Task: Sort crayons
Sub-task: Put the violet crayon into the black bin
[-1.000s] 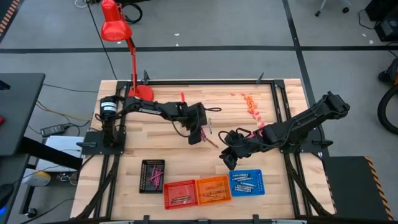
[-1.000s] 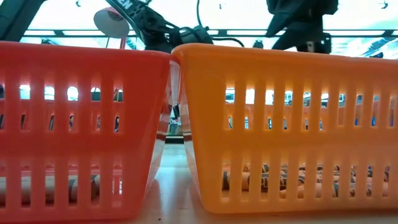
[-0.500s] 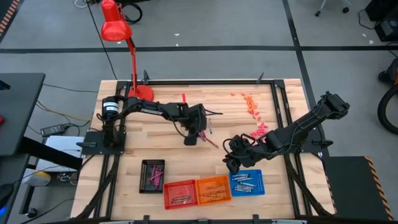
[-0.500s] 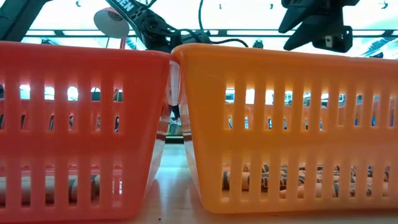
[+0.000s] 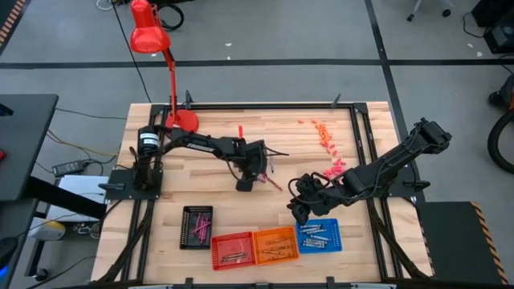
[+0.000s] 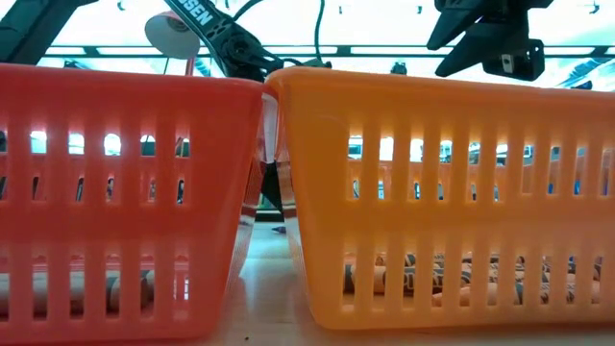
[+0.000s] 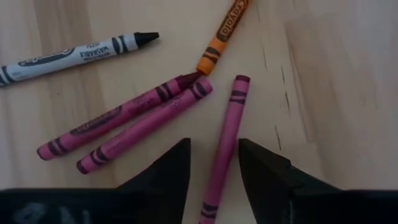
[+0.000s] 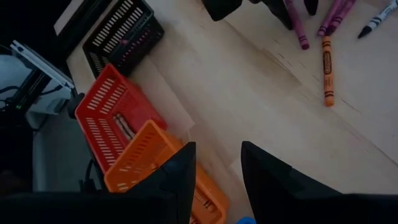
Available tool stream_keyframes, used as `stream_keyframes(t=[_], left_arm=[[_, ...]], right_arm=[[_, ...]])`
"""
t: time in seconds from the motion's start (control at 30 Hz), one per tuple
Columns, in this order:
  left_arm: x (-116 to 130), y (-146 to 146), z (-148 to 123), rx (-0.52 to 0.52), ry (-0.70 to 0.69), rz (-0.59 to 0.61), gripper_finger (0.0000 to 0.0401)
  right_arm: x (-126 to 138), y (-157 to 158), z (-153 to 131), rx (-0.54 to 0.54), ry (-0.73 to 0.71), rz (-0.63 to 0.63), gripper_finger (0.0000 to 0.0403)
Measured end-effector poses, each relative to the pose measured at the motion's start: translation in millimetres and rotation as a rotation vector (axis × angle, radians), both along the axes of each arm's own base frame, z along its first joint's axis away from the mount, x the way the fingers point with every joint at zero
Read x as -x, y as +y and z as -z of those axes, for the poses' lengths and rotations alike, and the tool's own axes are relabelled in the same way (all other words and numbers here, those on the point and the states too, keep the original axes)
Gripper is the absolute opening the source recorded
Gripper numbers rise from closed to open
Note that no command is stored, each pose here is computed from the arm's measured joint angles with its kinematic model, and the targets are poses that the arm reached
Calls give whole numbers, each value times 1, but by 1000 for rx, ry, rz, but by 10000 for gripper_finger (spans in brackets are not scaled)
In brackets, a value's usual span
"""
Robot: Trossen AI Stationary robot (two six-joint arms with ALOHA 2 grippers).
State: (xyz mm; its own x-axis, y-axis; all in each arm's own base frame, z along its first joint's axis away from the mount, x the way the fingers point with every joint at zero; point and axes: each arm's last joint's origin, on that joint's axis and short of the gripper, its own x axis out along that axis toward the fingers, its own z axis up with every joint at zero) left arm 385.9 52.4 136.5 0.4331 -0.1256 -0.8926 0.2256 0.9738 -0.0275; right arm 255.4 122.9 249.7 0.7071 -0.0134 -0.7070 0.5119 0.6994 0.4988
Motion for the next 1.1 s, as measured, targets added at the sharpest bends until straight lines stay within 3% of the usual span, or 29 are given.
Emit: stream_keyframes(t=[0.17, 0.5, 0.9, 1.1], left_arm=[[1, -4, 1, -21, 18, 28, 118], [6, -5, 1, 2, 72, -4, 14], [17, -11, -8, 32, 159, -202, 25], [28, -19, -31, 60, 185, -258, 26]], right_arm=[[0, 0, 0, 2, 1, -2, 132], [0, 0, 0, 8, 4, -6, 132], [2, -1, 2, 42, 33, -26, 132], [1, -5, 2, 68, 34, -39, 132]])
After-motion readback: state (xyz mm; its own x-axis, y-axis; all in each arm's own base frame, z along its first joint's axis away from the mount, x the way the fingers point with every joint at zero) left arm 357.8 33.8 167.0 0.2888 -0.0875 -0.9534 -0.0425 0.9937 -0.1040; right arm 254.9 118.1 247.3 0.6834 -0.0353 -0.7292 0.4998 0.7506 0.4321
